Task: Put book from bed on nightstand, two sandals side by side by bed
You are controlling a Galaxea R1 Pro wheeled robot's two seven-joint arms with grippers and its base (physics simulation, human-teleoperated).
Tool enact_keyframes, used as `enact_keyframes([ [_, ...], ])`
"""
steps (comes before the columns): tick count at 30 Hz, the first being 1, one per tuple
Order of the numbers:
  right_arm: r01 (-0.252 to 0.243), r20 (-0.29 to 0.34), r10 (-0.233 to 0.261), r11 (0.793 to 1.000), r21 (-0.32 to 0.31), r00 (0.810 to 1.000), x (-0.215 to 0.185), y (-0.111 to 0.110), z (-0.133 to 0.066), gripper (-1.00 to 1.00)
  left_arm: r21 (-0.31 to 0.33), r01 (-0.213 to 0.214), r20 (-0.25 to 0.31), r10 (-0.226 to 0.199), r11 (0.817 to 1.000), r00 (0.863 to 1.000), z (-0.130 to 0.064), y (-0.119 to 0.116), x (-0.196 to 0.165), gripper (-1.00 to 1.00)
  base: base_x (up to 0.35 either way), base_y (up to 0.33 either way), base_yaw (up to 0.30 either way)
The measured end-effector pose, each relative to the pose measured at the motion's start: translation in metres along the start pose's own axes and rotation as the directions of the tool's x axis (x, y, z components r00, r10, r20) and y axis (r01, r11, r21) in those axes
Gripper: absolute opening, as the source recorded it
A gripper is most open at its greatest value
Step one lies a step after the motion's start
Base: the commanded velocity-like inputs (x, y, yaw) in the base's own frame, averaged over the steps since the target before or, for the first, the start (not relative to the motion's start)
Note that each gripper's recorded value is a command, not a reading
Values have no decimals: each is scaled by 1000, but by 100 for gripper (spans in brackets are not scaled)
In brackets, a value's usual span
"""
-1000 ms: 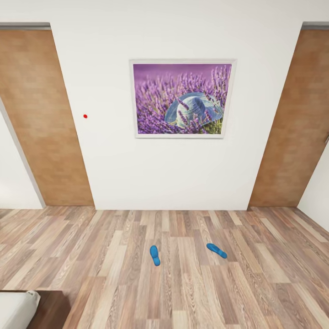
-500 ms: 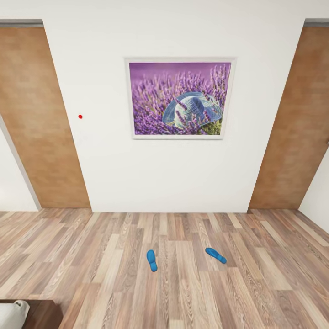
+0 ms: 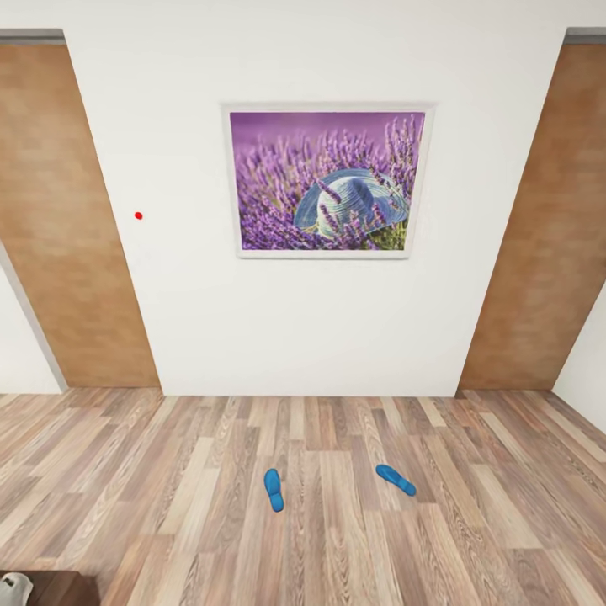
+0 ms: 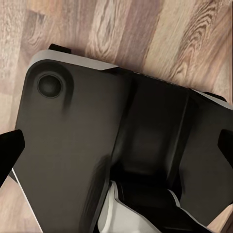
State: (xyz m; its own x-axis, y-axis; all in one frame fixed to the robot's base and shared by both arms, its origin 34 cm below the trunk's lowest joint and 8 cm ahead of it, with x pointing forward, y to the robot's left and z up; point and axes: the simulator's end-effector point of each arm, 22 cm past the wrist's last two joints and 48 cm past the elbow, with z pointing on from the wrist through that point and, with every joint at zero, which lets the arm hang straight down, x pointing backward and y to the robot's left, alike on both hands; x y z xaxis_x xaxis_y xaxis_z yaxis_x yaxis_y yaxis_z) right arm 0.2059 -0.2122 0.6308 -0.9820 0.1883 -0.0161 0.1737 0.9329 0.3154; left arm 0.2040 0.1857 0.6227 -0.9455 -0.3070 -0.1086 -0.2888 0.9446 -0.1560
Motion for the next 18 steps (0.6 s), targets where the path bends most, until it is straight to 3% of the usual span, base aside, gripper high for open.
enact_keyframes([
  [18,1,1,-1,1000,0,1000,0,-1,0,100,-2,0,1,0,1000,1000,0,1,0,100,156,-57,0],
])
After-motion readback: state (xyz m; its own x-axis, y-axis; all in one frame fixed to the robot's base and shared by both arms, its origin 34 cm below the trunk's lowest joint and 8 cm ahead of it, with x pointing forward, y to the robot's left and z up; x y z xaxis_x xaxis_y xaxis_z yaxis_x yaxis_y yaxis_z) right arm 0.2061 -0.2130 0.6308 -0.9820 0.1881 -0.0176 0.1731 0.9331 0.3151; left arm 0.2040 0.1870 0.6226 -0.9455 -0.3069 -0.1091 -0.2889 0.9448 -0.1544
